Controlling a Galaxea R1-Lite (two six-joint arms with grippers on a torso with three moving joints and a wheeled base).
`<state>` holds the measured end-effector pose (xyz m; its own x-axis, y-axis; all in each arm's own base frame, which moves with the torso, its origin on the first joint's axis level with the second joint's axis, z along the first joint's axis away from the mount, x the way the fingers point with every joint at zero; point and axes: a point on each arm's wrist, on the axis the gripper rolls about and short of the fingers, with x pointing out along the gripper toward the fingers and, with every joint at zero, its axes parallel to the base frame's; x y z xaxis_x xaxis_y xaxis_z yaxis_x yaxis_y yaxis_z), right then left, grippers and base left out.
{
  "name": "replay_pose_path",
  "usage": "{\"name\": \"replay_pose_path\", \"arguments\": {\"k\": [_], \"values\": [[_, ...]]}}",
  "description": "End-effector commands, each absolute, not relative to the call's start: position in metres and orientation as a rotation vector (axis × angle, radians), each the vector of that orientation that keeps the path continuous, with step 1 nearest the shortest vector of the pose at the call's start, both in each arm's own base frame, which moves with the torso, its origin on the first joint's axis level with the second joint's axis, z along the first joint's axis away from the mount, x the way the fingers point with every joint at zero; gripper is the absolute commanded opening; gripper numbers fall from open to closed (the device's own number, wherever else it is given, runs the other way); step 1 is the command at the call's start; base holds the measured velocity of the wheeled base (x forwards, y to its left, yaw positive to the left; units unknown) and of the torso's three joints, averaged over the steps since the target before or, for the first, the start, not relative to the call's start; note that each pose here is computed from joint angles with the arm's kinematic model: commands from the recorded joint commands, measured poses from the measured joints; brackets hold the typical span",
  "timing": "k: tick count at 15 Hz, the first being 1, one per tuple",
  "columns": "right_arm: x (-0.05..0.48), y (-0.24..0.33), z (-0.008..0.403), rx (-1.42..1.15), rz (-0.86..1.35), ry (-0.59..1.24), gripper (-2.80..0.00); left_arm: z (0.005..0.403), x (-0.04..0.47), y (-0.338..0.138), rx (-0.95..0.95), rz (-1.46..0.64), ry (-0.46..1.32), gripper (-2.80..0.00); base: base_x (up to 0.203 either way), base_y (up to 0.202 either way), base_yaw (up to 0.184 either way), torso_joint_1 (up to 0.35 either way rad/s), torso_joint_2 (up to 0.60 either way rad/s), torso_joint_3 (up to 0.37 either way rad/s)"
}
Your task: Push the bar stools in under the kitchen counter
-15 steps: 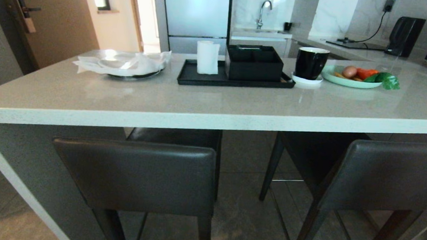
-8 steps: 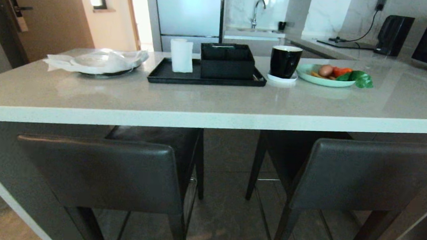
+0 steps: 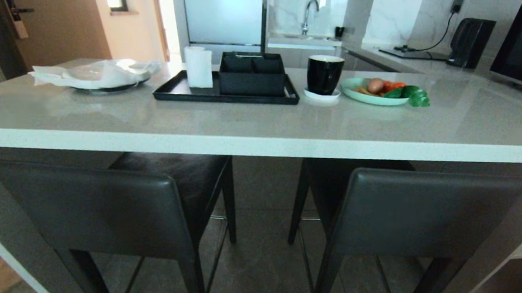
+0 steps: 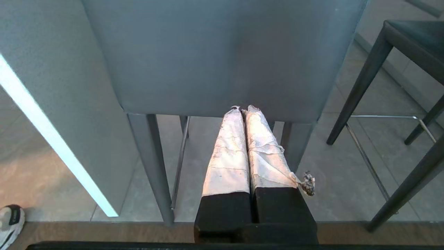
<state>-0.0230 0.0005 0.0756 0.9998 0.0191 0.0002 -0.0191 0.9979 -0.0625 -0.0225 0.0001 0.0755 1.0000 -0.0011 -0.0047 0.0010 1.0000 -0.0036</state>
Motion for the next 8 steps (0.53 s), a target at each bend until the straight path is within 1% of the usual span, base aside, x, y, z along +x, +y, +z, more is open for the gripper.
{"name": "replay_pose_path", "arguments": {"k": [1, 7, 8], "values": [[-0.0230, 0.0005, 0.0756, -0.063, 0.020, -0.001, -2.80, 0.0752, -0.0222, 0.0002, -0.005, -0.002, 0.008, -2.80, 0.000, 0.000, 0.000, 0.000, 0.00, 0.000], [-0.0230, 0.0005, 0.0756, -0.063, 0.020, -0.001, -2.80, 0.0752, -0.0222, 0.0002, -0.005, -0.002, 0.008, -2.80, 0.000, 0.000, 0.000, 0.000, 0.00, 0.000], [-0.0230, 0.0005, 0.0756, -0.063, 0.020, -0.001, -2.80, 0.0752, -0.0222, 0.0001, -0.005, 0.000, 0.008, -2.80, 0.000, 0.000, 0.000, -0.053, 0.17, 0.115]]}}
